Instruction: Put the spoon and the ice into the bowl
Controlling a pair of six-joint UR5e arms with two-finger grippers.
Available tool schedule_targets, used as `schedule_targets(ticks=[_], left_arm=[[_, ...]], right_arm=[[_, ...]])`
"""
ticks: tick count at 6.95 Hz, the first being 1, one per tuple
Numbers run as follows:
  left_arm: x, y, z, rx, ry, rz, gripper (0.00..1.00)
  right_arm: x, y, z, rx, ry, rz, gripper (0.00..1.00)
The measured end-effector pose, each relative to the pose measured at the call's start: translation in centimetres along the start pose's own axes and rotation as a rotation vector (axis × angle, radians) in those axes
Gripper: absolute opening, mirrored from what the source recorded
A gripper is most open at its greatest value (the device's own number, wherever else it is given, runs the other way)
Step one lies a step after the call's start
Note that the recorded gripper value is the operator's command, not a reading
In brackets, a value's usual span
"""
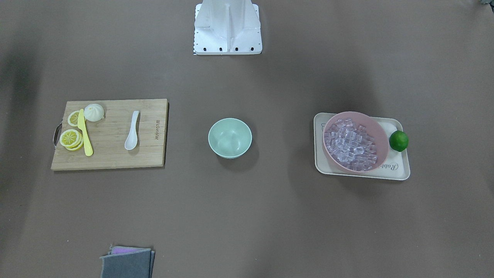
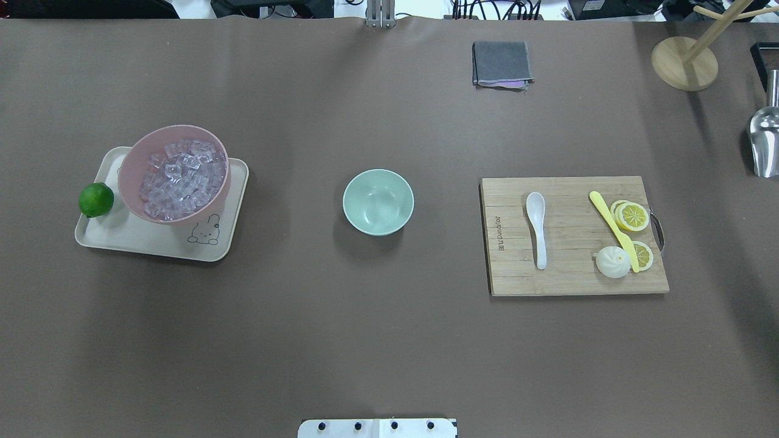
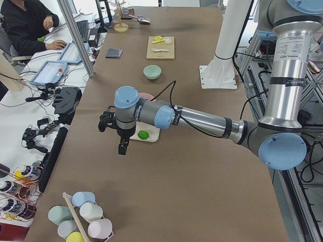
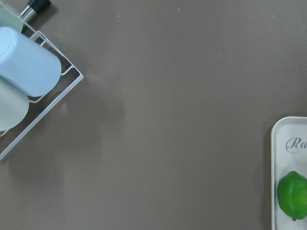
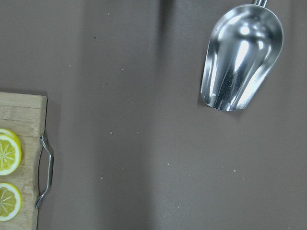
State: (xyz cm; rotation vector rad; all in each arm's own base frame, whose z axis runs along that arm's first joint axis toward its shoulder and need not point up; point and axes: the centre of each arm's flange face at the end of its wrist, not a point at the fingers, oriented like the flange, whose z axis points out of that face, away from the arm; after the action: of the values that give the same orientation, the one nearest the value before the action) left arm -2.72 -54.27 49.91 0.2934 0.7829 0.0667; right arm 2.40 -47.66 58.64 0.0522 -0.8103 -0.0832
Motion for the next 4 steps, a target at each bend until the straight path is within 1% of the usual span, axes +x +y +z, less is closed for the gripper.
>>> schedule_targets(ticks=[1, 2, 3, 4], left_arm=[[3.3, -1.5, -0.2, 0.053, 0.061, 0.101, 0.98], [6.9, -2.2, 0.8, 0.091, 0.113, 0.189, 0.98], [10.8, -2.6, 2.4, 0.092, 0.162, 0.222, 0.98], [15.2, -3.3, 4.5, 0.075, 0.19, 0.245, 0.98]], right_arm=[[0.0, 0.0, 0.0, 0.0, 0.0, 0.0, 1.0], [-0.1, 0.0, 0.0, -0.001, 0.0, 0.0, 1.0], [-0.1, 0.0, 0.1, -0.003, 0.001, -0.003, 1.0], [-0.3, -0.1, 0.3, -0.006, 0.002, -0.006, 1.0]])
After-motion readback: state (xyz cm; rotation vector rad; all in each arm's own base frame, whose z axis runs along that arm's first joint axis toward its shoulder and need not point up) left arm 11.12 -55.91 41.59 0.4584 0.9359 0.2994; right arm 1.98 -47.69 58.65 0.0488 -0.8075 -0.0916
